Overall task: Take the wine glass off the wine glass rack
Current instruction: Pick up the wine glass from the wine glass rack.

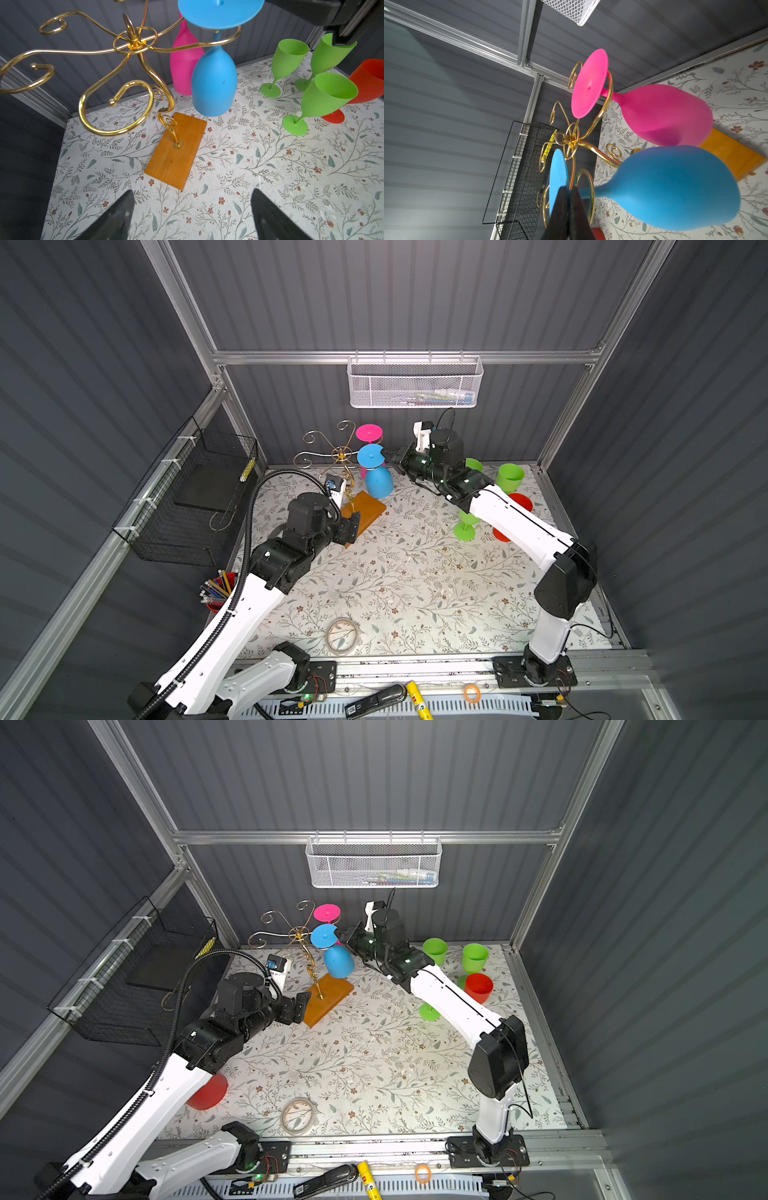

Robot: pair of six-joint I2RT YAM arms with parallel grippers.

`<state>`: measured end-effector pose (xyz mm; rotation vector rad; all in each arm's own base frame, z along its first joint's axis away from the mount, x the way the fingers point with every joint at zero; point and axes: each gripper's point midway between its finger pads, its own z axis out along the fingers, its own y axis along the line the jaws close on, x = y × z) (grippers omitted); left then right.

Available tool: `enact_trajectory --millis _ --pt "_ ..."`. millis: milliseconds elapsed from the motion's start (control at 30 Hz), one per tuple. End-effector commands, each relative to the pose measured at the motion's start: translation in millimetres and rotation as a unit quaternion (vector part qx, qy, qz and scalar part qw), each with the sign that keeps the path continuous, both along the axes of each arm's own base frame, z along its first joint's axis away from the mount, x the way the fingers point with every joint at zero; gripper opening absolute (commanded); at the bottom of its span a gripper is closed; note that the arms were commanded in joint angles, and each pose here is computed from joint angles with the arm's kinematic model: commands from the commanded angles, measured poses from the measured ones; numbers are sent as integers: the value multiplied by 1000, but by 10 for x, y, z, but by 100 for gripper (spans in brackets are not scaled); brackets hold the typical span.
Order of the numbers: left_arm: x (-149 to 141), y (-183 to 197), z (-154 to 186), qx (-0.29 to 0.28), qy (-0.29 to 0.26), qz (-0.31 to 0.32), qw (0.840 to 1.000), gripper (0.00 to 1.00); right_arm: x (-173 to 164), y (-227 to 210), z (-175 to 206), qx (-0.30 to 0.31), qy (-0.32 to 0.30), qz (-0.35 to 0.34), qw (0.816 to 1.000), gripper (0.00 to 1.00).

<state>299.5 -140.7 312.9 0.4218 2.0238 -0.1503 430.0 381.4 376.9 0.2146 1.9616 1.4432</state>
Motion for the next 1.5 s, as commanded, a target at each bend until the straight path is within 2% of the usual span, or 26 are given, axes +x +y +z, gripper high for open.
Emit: enact_trajectory --millis 0,267,633,1033,1467 --pt "-17 12 30 -7 -6 -2 1000 88 -94 -60 182 8 -27 -2 1000 0" --pt "0 12 18 -10 -4 -2 1000 88 -184 -59 115 1 -24 3 1000 0" --pt "2 24 21 -15 -3 0 1000 88 -298 195 108 -4 -25 28 999 0" --pt "-18 29 30 -19 -4 -1 1000 88 -158 395 116 -13 -24 31 999 0" --pt "-25 26 5 -19 -1 -2 1000 88 117 284 155 -11 -25 4 1000 0"
